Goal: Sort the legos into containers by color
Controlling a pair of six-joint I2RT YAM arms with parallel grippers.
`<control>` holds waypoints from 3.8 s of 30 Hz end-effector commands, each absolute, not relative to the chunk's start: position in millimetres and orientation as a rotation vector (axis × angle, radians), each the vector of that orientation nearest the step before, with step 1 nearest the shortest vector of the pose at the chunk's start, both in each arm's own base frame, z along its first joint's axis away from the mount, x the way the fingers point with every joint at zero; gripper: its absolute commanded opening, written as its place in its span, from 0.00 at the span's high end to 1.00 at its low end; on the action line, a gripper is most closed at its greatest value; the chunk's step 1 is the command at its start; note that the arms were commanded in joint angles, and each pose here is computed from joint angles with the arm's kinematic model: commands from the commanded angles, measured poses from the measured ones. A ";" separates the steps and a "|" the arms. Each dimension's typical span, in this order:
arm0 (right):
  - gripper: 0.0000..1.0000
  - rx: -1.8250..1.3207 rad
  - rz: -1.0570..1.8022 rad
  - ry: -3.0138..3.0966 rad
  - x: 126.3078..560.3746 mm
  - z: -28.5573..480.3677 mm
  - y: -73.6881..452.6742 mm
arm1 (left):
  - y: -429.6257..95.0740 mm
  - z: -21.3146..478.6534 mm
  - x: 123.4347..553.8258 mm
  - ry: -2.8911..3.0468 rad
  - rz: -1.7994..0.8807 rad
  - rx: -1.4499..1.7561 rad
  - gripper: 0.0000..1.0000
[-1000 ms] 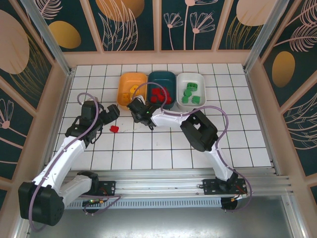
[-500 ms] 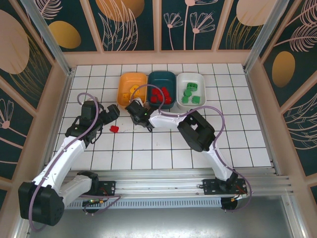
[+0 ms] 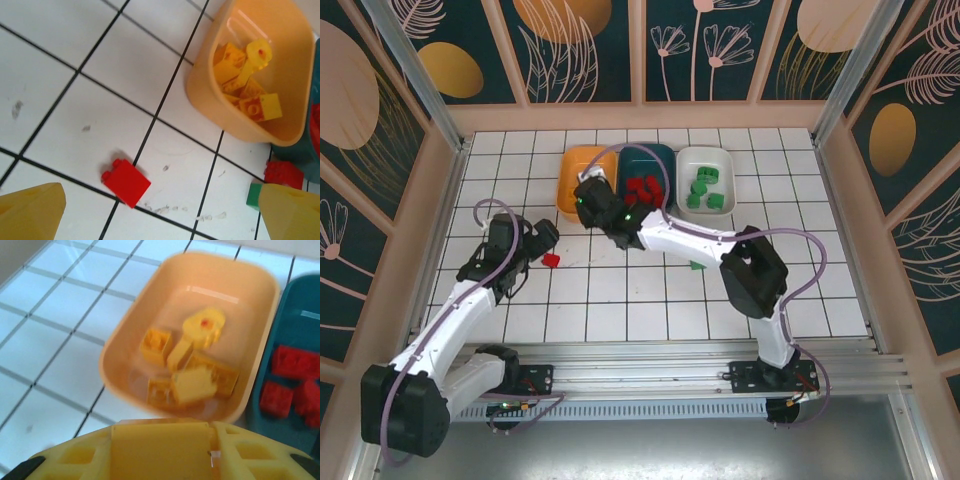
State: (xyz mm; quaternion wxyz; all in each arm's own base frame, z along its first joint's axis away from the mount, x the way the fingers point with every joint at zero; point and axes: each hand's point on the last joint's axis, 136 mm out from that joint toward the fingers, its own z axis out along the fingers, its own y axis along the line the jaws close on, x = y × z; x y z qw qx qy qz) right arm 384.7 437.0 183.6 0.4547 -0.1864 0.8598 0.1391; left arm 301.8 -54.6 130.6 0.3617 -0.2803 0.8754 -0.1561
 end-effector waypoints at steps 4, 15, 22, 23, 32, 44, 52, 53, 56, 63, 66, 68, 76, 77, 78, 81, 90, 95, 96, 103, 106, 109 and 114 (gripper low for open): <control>0.62 -0.428 0.333 2.164 434.2 151.2 449.1 | -92.9 120.3 306.0 2.307 -0.696 -0.749 0.05; 0.41 -0.368 0.375 2.202 467.6 140.2 470.1 | -98.9 124.5 303.7 2.290 -0.800 -0.901 0.03; 0.35 -0.306 0.331 2.121 450.8 190.6 437.3 | -99.1 107.0 290.8 2.355 -0.800 -1.079 0.03; 0.35 -0.296 0.337 2.111 445.2 195.7 431.8 | -97.3 102.9 288.7 2.368 -0.780 -1.121 0.06; 0.35 -0.187 0.347 2.082 376.6 208.9 356.6 | -81.8 74.9 285.0 2.511 -0.526 -1.318 0.20; 0.35 -0.006 0.300 2.102 310.8 197.0 263.3 | -83.7 27.4 295.5 2.753 -0.344 -1.402 0.35; 0.34 0.043 0.268 2.106 290.6 191.0 227.7 | -74.7 9.5 294.1 2.740 -0.252 -1.477 0.39; 0.34 0.048 0.264 2.110 289.2 189.3 225.3 | -73.3 7.7 295.6 2.734 -0.252 -1.486 0.39; 0.34 0.052 0.252 2.123 285.1 183.9 219.9 | -68.5 -1.1 297.5 2.733 -0.239 -1.518 0.40; 0.34 0.050 0.237 2.134 280.8 177.7 214.6 | -54.7 -11.2 300.4 2.734 -0.191 -1.541 0.44; 0.34 0.048 0.237 2.136 280.1 176.9 215.2 | -50.9 -18.8 301.7 2.741 -0.164 -1.528 0.51; 0.34 0.044 0.237 2.136 279.7 177.5 215.6 | -45.7 -24.1 300.5 2.748 -0.122 -1.515 0.55; 0.34 0.035 0.217 2.126 276.7 182.7 216.9 | -28.3 -10.8 319.0 2.679 -0.034 -1.391 0.70; 0.34 0.033 0.217 2.127 276.6 182.3 217.4 | -28.4 -7.4 320.4 2.669 -0.044 -1.382 0.71; 0.34 0.035 0.218 2.125 276.6 182.8 217.5 | -28.2 -3.5 321.7 2.657 -0.056 -1.375 0.72; 0.34 0.036 0.221 2.126 276.8 181.6 218.6 | -29.5 5.2 319.0 2.638 -0.091 -1.360 0.72; 0.34 0.046 0.152 2.115 282.3 181.9 209.0 | -78.7 55.5 348.8 2.596 -0.298 -1.167 0.76; 0.34 0.061 0.119 2.120 282.8 178.0 196.7 | -142.4 89.3 387.9 2.599 -0.375 -0.951 0.76; 0.34 0.066 0.118 2.124 282.8 176.0 194.5 | -155.0 93.9 396.8 2.601 -0.384 -0.911 0.76; 0.34 0.113 0.108 2.165 275.8 158.4 180.5 | -239.3 112.7 459.7 2.581 -0.553 -0.597 0.77; 0.34 0.134 0.111 2.173 272.5 154.2 174.2 | -270.9 110.0 480.2 2.604 -0.593 -0.461 0.78; 0.34 0.145 0.103 2.178 270.1 154.1 168.1 | -285.3 114.9 496.4 2.581 -0.536 -0.382 0.76; 0.32 0.146 0.095 2.175 269.7 159.3 163.5 | -296.5 103.5 511.3 2.613 -0.529 -0.369 0.61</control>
